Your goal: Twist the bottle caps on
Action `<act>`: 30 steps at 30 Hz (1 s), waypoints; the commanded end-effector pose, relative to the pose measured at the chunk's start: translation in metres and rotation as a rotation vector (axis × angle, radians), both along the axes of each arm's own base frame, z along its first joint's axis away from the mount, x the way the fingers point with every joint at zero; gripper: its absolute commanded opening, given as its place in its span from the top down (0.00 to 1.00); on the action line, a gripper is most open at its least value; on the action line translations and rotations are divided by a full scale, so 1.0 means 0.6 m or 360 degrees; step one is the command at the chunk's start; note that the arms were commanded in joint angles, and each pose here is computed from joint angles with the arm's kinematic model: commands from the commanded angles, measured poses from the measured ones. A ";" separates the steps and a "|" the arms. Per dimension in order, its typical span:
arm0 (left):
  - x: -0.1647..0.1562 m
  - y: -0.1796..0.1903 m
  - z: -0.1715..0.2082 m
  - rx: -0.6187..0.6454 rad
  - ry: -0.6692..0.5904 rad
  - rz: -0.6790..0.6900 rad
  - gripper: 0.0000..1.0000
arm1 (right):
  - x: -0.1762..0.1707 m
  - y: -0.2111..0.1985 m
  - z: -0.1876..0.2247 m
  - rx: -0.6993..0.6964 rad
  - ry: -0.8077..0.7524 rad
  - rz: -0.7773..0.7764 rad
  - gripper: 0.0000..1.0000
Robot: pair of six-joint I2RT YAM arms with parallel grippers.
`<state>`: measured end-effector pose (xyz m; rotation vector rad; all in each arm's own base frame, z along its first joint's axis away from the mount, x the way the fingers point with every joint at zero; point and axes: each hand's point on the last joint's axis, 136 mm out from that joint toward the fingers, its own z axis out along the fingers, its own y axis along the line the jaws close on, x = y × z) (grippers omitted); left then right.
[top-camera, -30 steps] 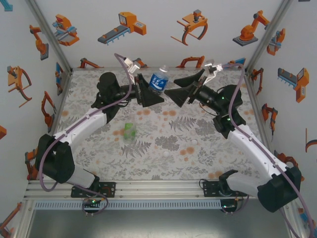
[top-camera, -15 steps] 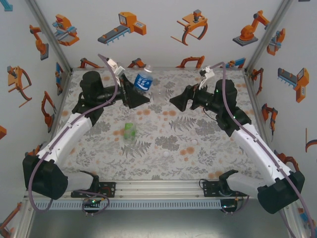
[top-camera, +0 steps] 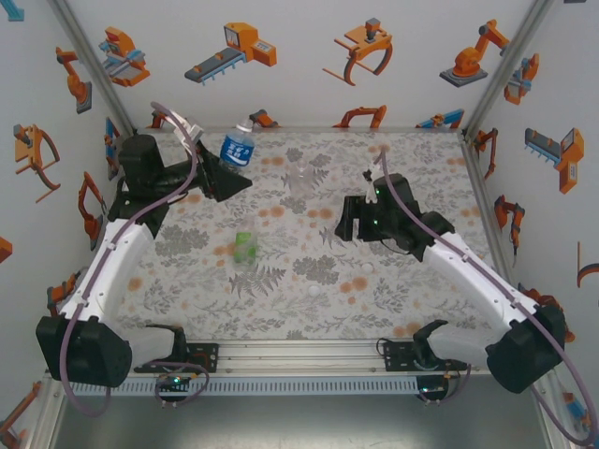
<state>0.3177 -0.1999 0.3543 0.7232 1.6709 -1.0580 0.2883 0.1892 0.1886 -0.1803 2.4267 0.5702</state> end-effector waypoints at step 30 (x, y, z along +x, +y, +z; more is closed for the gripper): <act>-0.026 0.029 -0.040 0.0211 -0.0142 0.0147 0.98 | -0.040 -0.090 -0.240 -0.0468 0.0442 -0.0329 0.54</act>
